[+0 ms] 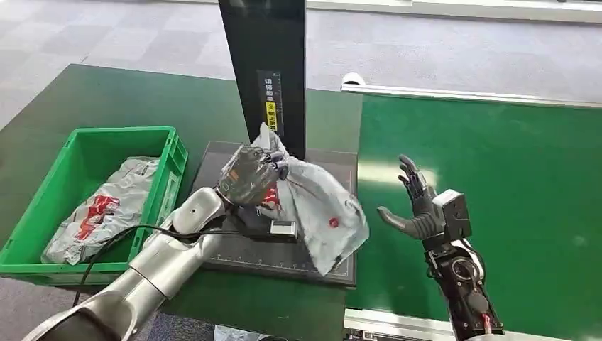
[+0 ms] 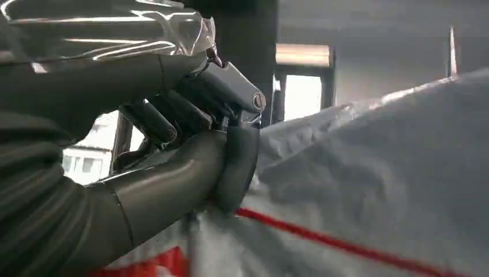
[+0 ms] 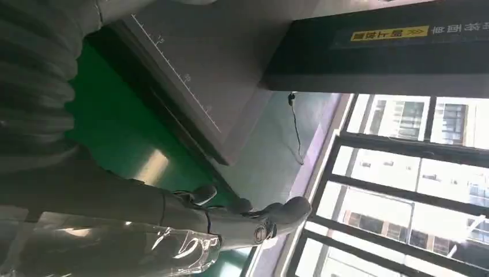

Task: Moved the parcel from conveyor to table for the left to box.

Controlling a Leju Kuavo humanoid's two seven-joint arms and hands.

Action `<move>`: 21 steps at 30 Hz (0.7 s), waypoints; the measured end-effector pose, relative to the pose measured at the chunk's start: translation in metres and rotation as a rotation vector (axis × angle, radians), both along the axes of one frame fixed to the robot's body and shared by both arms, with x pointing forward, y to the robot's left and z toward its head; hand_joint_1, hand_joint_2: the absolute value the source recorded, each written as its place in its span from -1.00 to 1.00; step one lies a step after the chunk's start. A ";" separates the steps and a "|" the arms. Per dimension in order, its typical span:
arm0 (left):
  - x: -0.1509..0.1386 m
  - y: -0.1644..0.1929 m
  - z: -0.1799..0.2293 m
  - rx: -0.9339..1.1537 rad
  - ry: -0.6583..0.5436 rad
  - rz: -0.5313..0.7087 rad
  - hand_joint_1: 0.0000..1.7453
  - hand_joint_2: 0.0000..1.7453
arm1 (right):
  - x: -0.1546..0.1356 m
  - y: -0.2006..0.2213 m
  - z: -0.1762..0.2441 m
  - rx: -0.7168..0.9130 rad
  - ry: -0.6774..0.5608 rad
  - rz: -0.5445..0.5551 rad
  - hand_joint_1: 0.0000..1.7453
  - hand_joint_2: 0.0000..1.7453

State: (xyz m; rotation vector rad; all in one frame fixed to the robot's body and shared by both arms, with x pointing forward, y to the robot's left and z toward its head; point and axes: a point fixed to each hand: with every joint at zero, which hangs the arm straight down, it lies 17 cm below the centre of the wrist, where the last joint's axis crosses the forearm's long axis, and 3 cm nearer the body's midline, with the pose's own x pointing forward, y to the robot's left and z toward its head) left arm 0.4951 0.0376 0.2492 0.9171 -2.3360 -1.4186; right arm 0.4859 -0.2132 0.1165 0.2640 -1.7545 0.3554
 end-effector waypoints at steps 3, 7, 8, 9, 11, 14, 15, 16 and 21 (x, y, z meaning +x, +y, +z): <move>-0.021 0.006 0.052 -0.146 -0.163 -0.035 1.00 1.00 | -0.003 -0.005 -0.003 0.000 0.002 -0.018 -1.00 1.00; -0.043 0.025 0.107 -0.328 -0.285 -0.059 1.00 1.00 | -0.004 -0.010 -0.004 0.007 0.003 -0.039 -1.00 1.00; -0.046 0.036 0.122 -0.390 -0.306 -0.039 1.00 1.00 | -0.004 -0.012 -0.005 0.008 0.004 -0.043 -1.00 1.00; -0.049 0.046 0.133 -0.442 -0.323 -0.023 1.00 1.00 | -0.005 -0.013 -0.005 0.010 0.005 -0.047 -1.00 1.00; -0.057 0.065 0.152 -0.534 -0.357 0.006 1.00 1.00 | -0.005 -0.015 -0.005 0.013 0.002 -0.050 -1.00 1.00; -0.067 0.085 0.170 -0.612 -0.400 0.040 1.00 1.00 | -0.004 -0.018 -0.004 0.013 0.000 -0.057 -1.00 1.00; -0.071 0.092 0.175 -0.636 -0.415 0.051 1.00 1.00 | -0.004 -0.018 -0.004 0.013 0.000 -0.059 -1.00 1.00; -0.075 0.100 0.181 -0.664 -0.429 0.061 1.00 1.00 | -0.004 -0.019 -0.004 0.015 0.000 -0.060 -1.00 1.00; -0.089 0.130 0.205 -0.669 -0.541 0.144 1.00 1.00 | -0.004 -0.020 -0.004 0.014 -0.003 -0.070 -1.00 1.00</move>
